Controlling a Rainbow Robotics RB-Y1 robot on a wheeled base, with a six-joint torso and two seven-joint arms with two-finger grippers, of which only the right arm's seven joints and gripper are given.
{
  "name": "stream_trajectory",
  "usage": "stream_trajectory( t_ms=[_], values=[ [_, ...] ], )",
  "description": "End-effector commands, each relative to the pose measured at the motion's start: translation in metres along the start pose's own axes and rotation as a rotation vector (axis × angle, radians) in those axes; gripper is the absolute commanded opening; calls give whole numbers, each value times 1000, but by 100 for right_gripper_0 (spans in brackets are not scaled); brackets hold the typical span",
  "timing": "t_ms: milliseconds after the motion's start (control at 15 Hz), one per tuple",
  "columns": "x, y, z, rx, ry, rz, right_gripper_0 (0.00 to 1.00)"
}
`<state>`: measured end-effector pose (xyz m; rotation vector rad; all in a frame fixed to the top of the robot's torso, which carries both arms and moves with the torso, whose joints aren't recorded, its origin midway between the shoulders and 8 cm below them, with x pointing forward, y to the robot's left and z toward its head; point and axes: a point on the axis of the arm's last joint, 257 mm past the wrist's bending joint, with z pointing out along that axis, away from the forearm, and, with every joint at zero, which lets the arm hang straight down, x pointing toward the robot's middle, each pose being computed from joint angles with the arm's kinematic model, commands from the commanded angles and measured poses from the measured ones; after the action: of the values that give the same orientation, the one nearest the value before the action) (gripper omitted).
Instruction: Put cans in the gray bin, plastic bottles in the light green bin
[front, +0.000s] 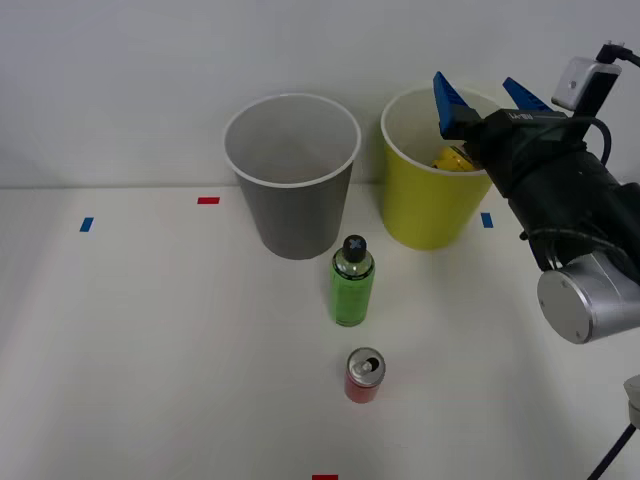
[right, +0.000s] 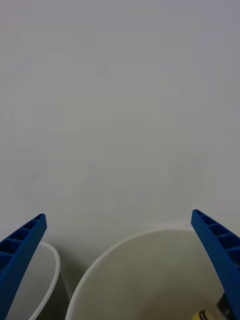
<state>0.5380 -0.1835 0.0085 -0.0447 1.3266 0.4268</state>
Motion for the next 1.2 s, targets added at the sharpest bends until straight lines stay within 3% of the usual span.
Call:
stream_trajectory(
  t_ms=[67,800,1200],
  values=[
    [16,-3,-45,24,34,10,100],
    [104,-23,-176,162,292,-191,100],
    [142,-50,-234,210,450,-302,100]
  ],
)
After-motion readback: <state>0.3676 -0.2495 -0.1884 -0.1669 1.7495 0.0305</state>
